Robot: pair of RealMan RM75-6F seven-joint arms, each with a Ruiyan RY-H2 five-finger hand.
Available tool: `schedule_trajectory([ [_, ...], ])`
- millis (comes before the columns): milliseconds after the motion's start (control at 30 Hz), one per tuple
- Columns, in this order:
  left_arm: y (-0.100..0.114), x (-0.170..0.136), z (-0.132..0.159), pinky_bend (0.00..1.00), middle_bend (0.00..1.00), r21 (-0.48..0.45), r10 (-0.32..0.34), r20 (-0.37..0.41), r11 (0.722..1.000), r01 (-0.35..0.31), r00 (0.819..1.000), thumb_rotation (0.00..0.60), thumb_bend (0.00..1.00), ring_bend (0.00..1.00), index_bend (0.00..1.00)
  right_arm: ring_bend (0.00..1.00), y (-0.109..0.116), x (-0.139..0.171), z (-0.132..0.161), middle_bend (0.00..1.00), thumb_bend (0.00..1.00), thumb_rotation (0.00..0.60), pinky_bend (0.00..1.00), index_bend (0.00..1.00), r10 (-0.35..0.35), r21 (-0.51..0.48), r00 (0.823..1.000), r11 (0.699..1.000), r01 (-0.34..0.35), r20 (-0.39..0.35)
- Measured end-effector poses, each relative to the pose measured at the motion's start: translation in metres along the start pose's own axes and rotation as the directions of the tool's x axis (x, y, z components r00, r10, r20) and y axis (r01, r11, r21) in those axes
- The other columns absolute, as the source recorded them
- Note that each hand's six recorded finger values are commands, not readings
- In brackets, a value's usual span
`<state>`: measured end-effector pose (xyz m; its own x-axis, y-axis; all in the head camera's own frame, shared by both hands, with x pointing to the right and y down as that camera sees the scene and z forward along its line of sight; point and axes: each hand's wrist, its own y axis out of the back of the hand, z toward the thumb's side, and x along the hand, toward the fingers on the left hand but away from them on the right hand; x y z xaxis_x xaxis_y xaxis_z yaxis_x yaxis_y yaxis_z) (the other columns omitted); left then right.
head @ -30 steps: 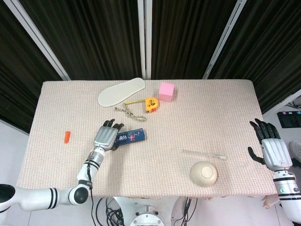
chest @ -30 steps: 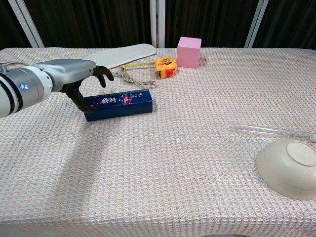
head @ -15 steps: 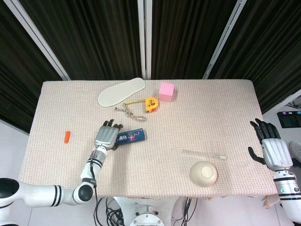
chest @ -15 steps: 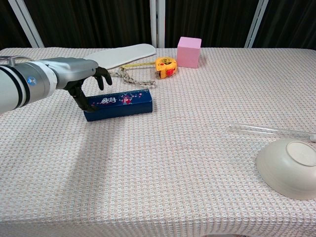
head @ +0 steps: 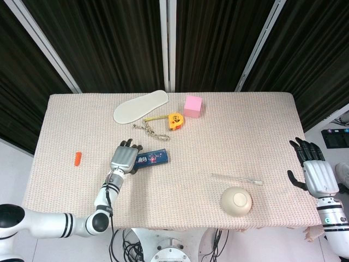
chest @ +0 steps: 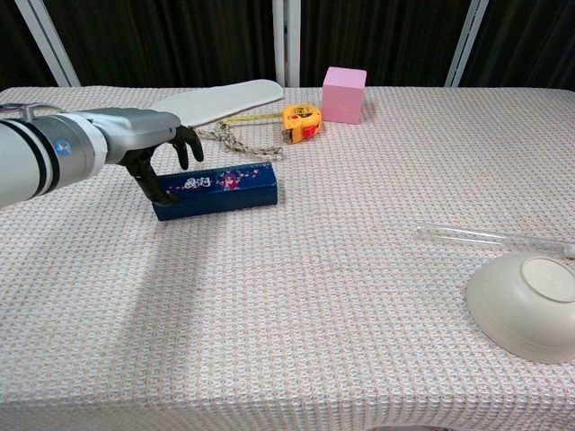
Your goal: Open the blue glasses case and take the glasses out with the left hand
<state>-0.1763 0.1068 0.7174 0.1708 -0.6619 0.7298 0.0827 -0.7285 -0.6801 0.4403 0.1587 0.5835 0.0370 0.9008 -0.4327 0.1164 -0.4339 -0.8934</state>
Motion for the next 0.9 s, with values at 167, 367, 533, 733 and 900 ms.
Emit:
schedule_trajectory([
  [167, 0.0000, 0.0011, -0.0007, 0.13, 0.25, 0.001, -0.001, -0.004, 1.000, 0.001, 1.000, 0.600, 0.30, 0.01, 0.23, 0.00, 0.0001, -0.0002, -0.0008, 0.00, 0.33, 0.600, 0.00, 0.00, 0.000, -0.001, 1.000, 1.000, 0.000, 0.003],
  [367, -0.0013, 0.0029, -0.0026, 0.13, 0.26, -0.001, -0.003, -0.010, 1.000, 0.003, 1.000, 0.600, 0.30, 0.01, 0.24, 0.00, -0.0002, -0.0005, -0.0011, 0.00, 0.33, 0.600, 0.00, 0.00, 0.002, 0.000, 1.000, 1.000, -0.002, 0.003],
  [533, 0.0008, 0.0041, -0.0011, 0.15, 0.31, -0.009, 0.009, -0.002, 1.000, -0.009, 1.000, 0.600, 0.31, 0.03, 0.30, 0.00, -0.0006, -0.0007, -0.0017, 0.00, 0.33, 0.600, 0.00, 0.00, 0.005, 0.000, 1.000, 1.000, -0.005, 0.006],
  [733, 0.0015, 0.0056, -0.0018, 0.17, 0.35, -0.038, 0.017, 0.004, 0.999, -0.017, 1.000, 0.600, 0.34, 0.06, 0.35, 0.00, -0.0012, -0.0012, -0.0018, 0.00, 0.33, 0.600, 0.00, 0.00, 0.007, 0.002, 1.000, 1.000, -0.007, 0.006],
  [900, 0.0015, 0.0071, -0.0035, 0.19, 0.39, -0.082, 0.010, 0.000, 0.997, -0.010, 1.000, 0.600, 0.39, 0.10, 0.39, 0.00, -0.0020, -0.0018, -0.0023, 0.00, 0.33, 0.600, 0.00, 0.00, 0.010, 0.003, 1.000, 1.000, -0.010, 0.009],
])
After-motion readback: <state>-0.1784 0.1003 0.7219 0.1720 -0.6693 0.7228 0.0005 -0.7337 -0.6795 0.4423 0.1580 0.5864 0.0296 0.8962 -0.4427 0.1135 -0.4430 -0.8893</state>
